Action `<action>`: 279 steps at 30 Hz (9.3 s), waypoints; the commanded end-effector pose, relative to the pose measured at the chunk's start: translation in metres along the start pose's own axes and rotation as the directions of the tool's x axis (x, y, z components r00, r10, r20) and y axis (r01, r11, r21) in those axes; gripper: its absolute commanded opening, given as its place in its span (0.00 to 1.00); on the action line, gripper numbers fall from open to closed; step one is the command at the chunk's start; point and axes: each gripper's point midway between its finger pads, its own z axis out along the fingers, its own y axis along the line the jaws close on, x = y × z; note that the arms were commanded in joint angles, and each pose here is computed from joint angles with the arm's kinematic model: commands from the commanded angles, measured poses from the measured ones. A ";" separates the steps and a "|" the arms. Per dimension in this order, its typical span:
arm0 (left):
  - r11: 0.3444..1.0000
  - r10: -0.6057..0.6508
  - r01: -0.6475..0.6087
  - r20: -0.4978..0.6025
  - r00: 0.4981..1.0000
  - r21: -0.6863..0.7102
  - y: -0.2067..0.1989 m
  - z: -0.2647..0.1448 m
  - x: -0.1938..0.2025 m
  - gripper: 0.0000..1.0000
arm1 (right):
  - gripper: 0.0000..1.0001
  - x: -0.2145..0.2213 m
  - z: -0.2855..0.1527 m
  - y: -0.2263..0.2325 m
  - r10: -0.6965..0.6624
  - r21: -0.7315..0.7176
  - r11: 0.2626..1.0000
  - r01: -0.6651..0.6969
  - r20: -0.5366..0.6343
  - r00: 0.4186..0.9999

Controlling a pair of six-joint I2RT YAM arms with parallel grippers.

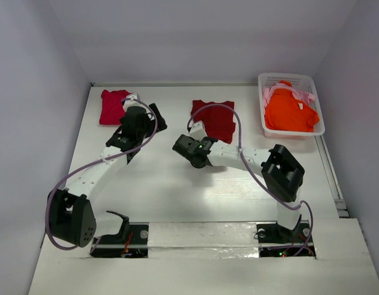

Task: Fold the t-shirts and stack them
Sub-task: Fold the tshirt

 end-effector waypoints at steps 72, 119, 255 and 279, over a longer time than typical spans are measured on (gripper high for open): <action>0.997 -0.024 0.020 0.046 0.999 0.073 -0.009 -0.013 -0.008 0.99 | 0.00 -0.192 0.025 -0.081 0.200 -0.036 0.979 -0.199 0.304 0.932; 0.997 -0.008 0.007 0.009 1.000 0.071 -0.012 0.007 0.001 0.99 | 0.00 -0.216 0.123 -0.093 0.268 -0.181 0.955 -0.234 0.190 0.945; 0.917 -0.039 0.079 -0.108 0.993 0.392 -0.092 0.059 0.014 0.99 | 0.98 -0.139 0.035 -0.116 0.551 -0.392 0.769 -0.505 0.006 0.834; 0.756 0.074 0.111 -0.253 0.965 0.645 -0.230 0.093 0.048 0.99 | 0.99 -0.111 0.003 -0.158 0.627 -0.314 0.753 -0.578 0.074 0.776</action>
